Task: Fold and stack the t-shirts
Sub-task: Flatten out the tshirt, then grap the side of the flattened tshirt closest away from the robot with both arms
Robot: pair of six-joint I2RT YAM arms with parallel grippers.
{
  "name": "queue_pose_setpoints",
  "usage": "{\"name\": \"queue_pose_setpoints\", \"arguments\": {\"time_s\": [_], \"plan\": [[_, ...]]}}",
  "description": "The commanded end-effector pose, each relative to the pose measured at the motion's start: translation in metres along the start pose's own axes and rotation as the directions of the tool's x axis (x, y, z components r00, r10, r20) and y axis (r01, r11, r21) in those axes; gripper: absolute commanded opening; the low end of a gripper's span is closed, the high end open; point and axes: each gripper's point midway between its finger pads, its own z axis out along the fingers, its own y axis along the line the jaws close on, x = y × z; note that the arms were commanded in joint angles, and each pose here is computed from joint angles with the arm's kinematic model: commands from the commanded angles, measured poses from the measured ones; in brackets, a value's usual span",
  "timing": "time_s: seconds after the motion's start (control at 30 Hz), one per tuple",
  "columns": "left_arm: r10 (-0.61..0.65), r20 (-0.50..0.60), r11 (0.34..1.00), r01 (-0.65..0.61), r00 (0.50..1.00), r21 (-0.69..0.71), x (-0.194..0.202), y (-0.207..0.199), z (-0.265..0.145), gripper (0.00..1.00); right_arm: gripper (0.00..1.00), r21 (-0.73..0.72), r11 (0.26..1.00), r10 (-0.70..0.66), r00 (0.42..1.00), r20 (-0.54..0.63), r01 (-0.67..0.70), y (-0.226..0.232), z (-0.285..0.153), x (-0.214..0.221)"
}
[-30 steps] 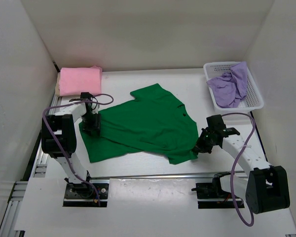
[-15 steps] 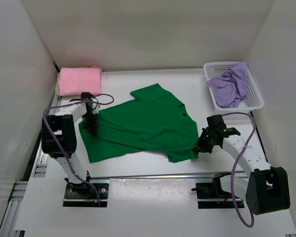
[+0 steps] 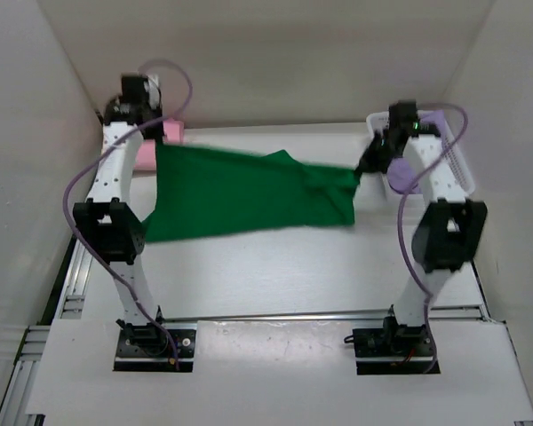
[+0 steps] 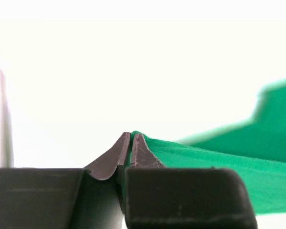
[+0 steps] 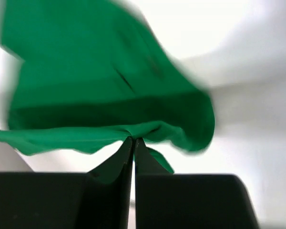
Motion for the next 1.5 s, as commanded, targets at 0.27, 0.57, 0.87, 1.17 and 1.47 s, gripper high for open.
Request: {"name": "queue_pose_setpoints", "arguments": {"time_s": [0.27, 0.57, 0.87, 1.17, 1.47], "plan": [[-0.037, 0.578, 0.997, 0.072, 0.815, -0.038, -0.132, 0.021, -0.178, 0.11, 0.0, -0.396, 0.887, 0.054, 0.799, 0.6, 0.237, 0.102, -0.236, -0.09], [-0.009, 0.282, 1.0, 0.013, 0.959, -0.012, 0.029, 0.006, -0.118, 0.11, 0.0, -0.26, 0.963, 0.027, 0.933, 0.36, 0.072, -0.013, -0.121, 0.051], [0.04, -0.029, 0.999, -0.04, 0.999, -0.019, 0.193, 0.0, -0.067, 0.11, 0.0, -0.216, 0.973, 0.101, 0.989, 0.111, -0.075, -0.095, -0.039, 0.176], [0.051, -0.148, 0.997, -0.06, 0.988, -0.057, 0.271, 0.009, -0.061, 0.11, 0.0, -0.198, 0.973, 0.124, 0.992, 0.01, -0.12, -0.115, -0.02, 0.214], [0.052, -0.161, 0.998, -0.056, 0.986, -0.021, 0.237, 0.0, -0.052, 0.11, 0.0, -0.178, 0.983, 0.063, 0.997, 0.048, -0.053, -0.091, -0.017, 0.152]]}}
